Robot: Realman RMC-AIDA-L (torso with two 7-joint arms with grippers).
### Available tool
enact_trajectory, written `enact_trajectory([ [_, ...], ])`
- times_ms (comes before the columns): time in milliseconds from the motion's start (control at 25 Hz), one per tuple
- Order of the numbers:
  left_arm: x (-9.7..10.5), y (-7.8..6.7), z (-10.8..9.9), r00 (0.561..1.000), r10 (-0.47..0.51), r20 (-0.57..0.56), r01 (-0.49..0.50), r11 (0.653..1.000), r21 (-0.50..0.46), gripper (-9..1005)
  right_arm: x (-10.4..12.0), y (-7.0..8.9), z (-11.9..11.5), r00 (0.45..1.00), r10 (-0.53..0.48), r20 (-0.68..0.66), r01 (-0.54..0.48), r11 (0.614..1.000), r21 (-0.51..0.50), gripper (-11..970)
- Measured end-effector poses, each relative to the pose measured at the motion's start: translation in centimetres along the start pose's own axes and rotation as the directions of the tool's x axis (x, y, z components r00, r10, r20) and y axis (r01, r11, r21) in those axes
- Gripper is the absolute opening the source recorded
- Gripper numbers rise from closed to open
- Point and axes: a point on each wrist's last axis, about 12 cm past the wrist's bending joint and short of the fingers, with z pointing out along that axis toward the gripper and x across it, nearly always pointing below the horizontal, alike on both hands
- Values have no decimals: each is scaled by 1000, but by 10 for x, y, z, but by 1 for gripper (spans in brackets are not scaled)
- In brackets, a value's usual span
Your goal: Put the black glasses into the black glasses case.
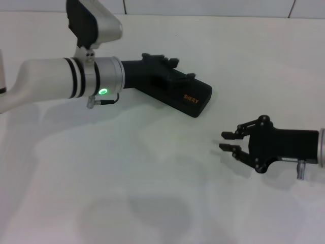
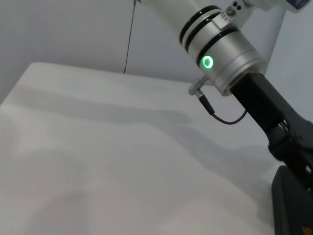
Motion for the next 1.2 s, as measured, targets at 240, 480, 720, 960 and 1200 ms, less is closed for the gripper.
enact_trajectory([
  [240, -12, -18, -45, 952, 11, 306, -91, 964, 248, 656, -7, -10, -21, 987, 66, 146, -75, 996, 56, 292],
  [480, 22, -36, -114, 871, 86, 484, -277, 900, 338, 778, -25, -5, -29, 930, 84, 359, -58, 995, -82, 357],
  [720, 52, -46, -139, 852, 124, 509, -306, 906, 292, 867, -35, -4, -24, 905, 53, 421, 9, 990, -144, 553],
  [960, 63, -54, -140, 854, 129, 504, -306, 908, 286, 889, -39, -4, -16, 902, 28, 431, 38, 989, -142, 692],
  [1200, 67, -57, -141, 856, 130, 500, -304, 910, 283, 893, -36, 1, -10, 895, -6, 446, 72, 989, -130, 690],
])
